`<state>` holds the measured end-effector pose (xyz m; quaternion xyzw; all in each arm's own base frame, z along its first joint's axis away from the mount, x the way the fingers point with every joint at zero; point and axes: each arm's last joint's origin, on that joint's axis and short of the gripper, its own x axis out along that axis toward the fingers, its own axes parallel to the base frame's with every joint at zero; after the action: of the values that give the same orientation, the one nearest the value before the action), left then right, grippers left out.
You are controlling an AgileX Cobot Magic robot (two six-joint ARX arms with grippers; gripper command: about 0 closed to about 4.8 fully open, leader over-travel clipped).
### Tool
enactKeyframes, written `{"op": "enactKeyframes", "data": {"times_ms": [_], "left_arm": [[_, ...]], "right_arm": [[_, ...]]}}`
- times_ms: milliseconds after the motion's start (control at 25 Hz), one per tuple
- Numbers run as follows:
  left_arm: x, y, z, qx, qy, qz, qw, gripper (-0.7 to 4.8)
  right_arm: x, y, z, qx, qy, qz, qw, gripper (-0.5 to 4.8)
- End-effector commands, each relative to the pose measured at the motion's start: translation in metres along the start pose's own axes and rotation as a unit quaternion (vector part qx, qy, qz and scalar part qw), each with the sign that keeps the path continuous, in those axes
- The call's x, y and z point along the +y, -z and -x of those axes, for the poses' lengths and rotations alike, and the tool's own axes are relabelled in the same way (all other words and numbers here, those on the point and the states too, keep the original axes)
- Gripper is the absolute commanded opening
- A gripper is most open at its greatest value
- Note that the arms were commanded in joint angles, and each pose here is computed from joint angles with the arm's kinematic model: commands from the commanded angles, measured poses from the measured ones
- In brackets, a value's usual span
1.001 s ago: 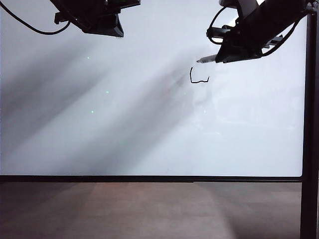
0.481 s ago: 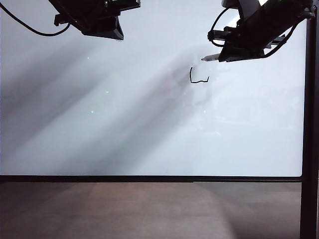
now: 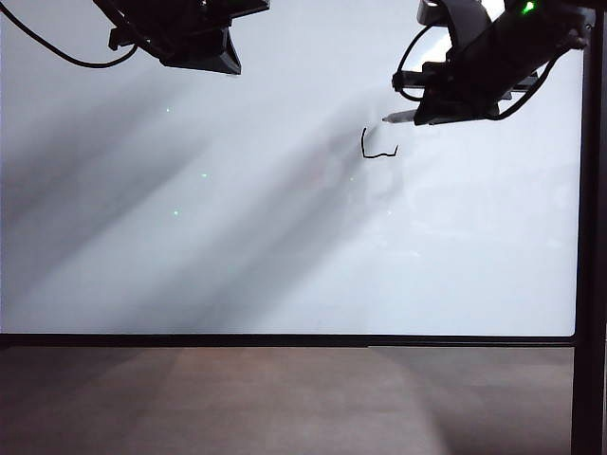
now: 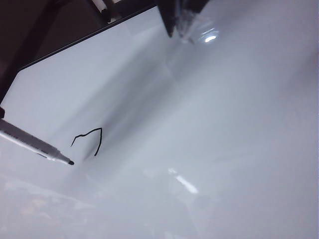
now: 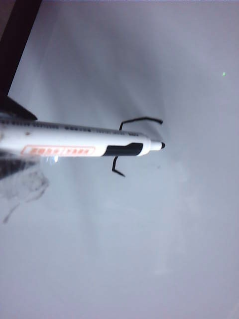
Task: Reach to the right to find the marker pen, pick it up, and write the number 4 on the whiteboard.
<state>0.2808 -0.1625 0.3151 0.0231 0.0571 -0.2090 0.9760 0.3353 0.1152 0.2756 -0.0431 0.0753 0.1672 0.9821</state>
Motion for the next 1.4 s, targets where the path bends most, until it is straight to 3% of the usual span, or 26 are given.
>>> {"op": "enactKeyframes", "data": {"times_ms": [40, 961, 1402], "left_arm": [[0.0, -0.004, 0.001, -0.011, 0.002, -0.001, 1.0, -0.05], [0.0, -0.004, 0.001, -0.01, 0.001, -0.01, 1.0, -0.05], [0.0, -0.004, 0.001, -0.01, 0.001, -0.01, 1.0, -0.05]], "right_arm": [[-0.002, -0.002, -0.002, -0.008, 0.007, 0.0, 1.0, -0.07], [-0.009, 0.004, -0.015, -0.012, 0.013, 0.002, 1.0, -0.07], [-0.008, 0.021, -0.02, 0.051, 0.009, -0.006, 0.999, -0.07]]}}
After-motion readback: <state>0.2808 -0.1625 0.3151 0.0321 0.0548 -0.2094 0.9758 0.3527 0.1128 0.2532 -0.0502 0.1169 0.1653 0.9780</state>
